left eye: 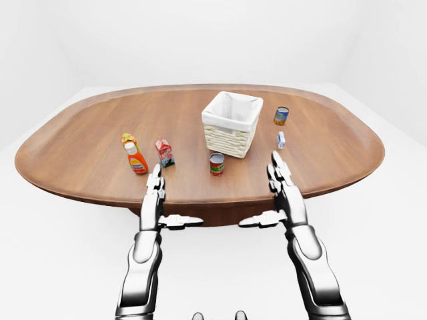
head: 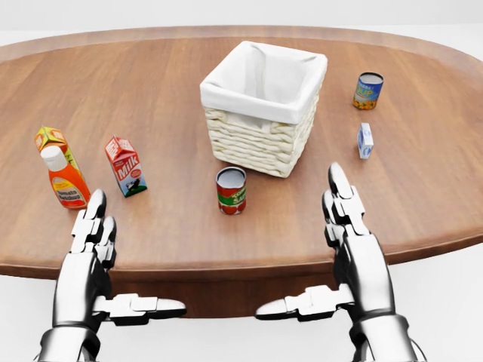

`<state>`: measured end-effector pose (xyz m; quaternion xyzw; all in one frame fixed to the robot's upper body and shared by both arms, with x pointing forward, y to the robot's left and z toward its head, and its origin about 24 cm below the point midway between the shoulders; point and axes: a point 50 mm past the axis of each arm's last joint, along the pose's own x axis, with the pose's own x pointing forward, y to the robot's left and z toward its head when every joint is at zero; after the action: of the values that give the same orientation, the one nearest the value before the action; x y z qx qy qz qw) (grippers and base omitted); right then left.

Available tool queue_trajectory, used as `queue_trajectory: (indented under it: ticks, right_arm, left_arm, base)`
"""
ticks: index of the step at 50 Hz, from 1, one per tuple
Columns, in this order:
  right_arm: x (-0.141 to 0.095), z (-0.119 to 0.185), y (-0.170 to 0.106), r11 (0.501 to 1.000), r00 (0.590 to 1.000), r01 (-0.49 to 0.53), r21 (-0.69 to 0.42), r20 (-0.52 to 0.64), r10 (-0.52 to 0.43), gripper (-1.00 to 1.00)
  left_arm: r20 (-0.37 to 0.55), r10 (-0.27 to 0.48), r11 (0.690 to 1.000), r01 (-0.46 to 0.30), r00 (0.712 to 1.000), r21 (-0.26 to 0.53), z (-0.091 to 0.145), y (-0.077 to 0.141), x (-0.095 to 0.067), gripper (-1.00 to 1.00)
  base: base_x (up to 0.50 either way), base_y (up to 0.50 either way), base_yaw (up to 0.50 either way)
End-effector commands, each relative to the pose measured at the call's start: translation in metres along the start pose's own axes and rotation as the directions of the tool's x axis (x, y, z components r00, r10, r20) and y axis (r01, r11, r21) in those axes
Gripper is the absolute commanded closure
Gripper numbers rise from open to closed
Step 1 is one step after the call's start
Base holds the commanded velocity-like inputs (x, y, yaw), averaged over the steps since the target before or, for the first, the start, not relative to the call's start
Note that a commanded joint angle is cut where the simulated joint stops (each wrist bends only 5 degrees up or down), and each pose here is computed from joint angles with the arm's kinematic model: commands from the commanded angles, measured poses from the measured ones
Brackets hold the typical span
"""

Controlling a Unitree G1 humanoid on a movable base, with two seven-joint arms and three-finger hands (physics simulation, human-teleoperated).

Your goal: Pick the milk and place it in the basket.

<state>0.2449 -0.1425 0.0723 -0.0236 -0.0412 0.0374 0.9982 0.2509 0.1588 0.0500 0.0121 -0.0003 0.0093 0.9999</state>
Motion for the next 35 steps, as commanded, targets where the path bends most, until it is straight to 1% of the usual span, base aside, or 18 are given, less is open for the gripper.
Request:
queue_trajectory:
  ticks: [1,2,3,4,5,6,8,10,11,12,18,19,22,24,26,28,31,35]
  right_arm:
    - [-0.042,0.111,0.021,0.969,0.873,-0.109,-0.223,0.444,0.201,-1.00]
    - [-0.041,0.108,0.022,0.959,0.883,-0.085,-0.272,0.426,0.199,-1.00]
    - [-0.040,0.104,0.025,0.942,0.888,-0.102,-0.320,0.398,0.231,-1.00]
    - [-0.040,0.101,0.027,0.929,0.881,-0.170,-0.330,0.372,0.293,-1.00]
    - [-0.040,0.102,0.026,0.940,0.877,-0.193,-0.280,0.381,0.294,-1.00]
    - [-0.039,0.103,0.023,0.950,0.882,-0.167,-0.263,0.390,0.263,-1.00]
    - [-0.036,0.094,0.019,0.956,0.900,-0.168,-0.242,0.357,0.249,-1.00]
    - [-0.037,0.093,0.014,0.969,0.912,-0.131,-0.210,0.358,0.201,-1.00]
    - [-0.040,0.096,0.013,0.969,0.900,-0.162,-0.188,0.375,0.223,-1.00]
    - [-0.041,0.100,0.012,0.971,0.894,-0.155,-0.184,0.392,0.217,-1.00]
    - [-0.045,0.103,0.010,0.968,0.883,-0.180,-0.173,0.405,0.236,-1.00]
    - [-0.045,0.104,0.009,0.969,0.883,-0.164,-0.187,0.410,0.228,-1.00]
    - [-0.047,0.111,0.007,0.972,0.863,-0.179,-0.149,0.450,0.228,-1.00]
    - [-0.044,0.107,0.006,0.970,0.878,-0.152,-0.191,0.424,0.221,-1.00]
    - [-0.044,0.107,0.005,0.972,0.881,-0.143,-0.186,0.424,0.210,-1.00]
    - [-0.047,0.113,0.004,0.974,0.860,-0.177,-0.139,0.460,0.222,-1.00]
    - [-0.050,0.113,0.004,0.971,0.863,-0.167,-0.173,0.450,0.228,-1.00]
    - [-0.056,0.121,0.005,0.970,0.842,-0.176,-0.167,0.486,0.236,-1.00]
  left_arm:
    - [0.127,0.064,0.987,-0.082,0.990,0.140,0.033,0.018,-0.014,-1.00]
    - [0.110,0.081,0.981,-0.099,0.991,0.165,0.029,0.017,-0.014,-1.00]
    - [0.093,0.082,0.979,-0.098,0.992,0.180,0.024,0.016,-0.013,-1.00]
    - [0.078,0.091,0.963,-0.108,0.993,0.247,0.018,0.015,-0.014,-1.00]
    - [0.104,0.112,0.949,-0.137,0.988,0.285,0.019,0.015,-0.015,-1.00]
    - [0.117,0.127,0.944,-0.156,0.985,0.290,0.019,0.016,-0.016,-1.00]
    - [0.124,0.092,0.946,-0.126,0.988,0.297,0.020,0.016,-0.017,-1.00]
    - [0.115,0.117,0.950,-0.145,0.986,0.276,0.021,0.020,-0.014,-1.00]
    - [0.123,0.134,0.946,-0.164,0.983,0.280,0.022,0.023,-0.015,-1.00]
    - [0.132,0.145,0.938,-0.179,0.981,0.297,0.023,0.024,-0.017,-1.00]
    - [0.151,0.160,0.941,-0.197,0.975,0.276,0.029,0.026,-0.018,-1.00]
    - [0.160,0.158,0.938,-0.198,0.974,0.284,0.031,0.026,-0.019,-1.00]
    - [0.176,0.154,0.936,-0.200,0.972,0.289,0.034,0.025,-0.023,-1.00]
    - [0.191,0.128,0.938,-0.181,0.973,0.295,0.038,0.023,-0.025,-1.00]
    - [0.188,0.129,0.938,-0.182,0.974,0.296,0.039,0.023,-0.025,-1.00]
    - [0.195,0.111,0.941,-0.166,0.975,0.295,0.043,0.020,-0.029,-1.00]
    - [0.213,0.107,0.939,-0.170,0.971,0.300,0.052,0.018,-0.033,-1.00]
    - [0.242,0.097,0.931,-0.174,0.965,0.322,0.054,0.017,-0.038,-1.00]
  base:
    - [0.00,0.00,0.00]
    - [0.00,0.00,0.00]
    - [0.00,0.00,0.00]
    - [0.00,0.00,0.00]
    - [0.00,0.00,0.00]
    - [0.00,0.00,0.00]
    - [0.00,0.00,0.00]
    - [0.00,0.00,0.00]
    - [0.00,0.00,0.00]
    - [0.00,0.00,0.00]
    - [0.00,0.00,0.00]
    - [0.00,0.00,0.00]
    - [0.00,0.00,0.00]
    - [0.00,0.00,0.00]
    - [0.00,0.00,0.00]
    - [0.00,0.00,0.00]
    - [0.00,0.00,0.00]
    - [0.00,0.00,0.00]
